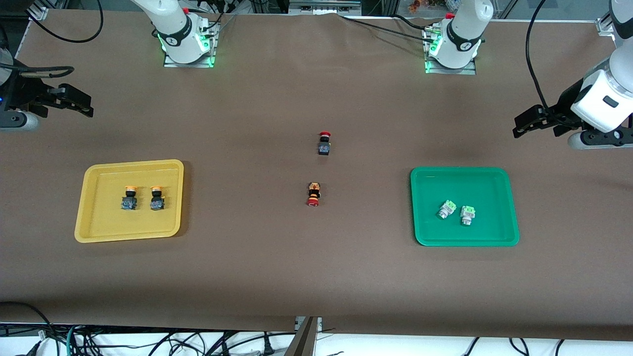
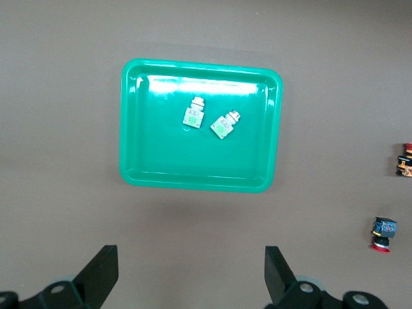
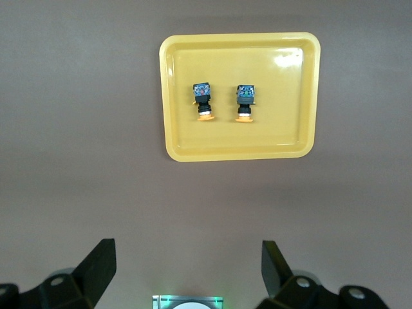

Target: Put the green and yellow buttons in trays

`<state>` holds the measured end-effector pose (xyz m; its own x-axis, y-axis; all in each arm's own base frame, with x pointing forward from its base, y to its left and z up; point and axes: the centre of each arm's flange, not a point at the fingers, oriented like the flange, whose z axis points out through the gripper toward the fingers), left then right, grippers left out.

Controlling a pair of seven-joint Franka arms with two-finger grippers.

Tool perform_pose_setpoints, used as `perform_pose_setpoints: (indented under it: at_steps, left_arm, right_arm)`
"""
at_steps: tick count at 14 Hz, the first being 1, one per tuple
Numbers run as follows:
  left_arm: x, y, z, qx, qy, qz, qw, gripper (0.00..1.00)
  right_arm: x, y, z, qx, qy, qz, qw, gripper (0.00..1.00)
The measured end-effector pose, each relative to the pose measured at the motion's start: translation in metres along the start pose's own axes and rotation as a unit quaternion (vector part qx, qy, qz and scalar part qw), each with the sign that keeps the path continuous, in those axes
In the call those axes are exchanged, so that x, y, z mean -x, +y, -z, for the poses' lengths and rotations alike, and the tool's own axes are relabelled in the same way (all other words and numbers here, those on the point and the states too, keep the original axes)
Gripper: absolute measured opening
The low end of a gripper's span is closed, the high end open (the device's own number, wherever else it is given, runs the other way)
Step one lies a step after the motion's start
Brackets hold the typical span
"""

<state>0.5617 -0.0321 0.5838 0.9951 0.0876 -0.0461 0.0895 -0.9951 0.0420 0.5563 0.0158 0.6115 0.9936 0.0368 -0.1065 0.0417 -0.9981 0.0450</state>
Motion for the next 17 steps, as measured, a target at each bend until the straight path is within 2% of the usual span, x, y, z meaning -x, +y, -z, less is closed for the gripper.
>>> perform_pose_setpoints:
  at_steps: [17]
  left_arm:
    - [0.0012, 0.0044, -0.0017, 0.000, -0.002, -0.004, 1.000, 1.00]
  right_arm:
    - [-0.0017, -0.0009, -0.0023, 0.000, -0.002, 0.001, 1.000, 1.00]
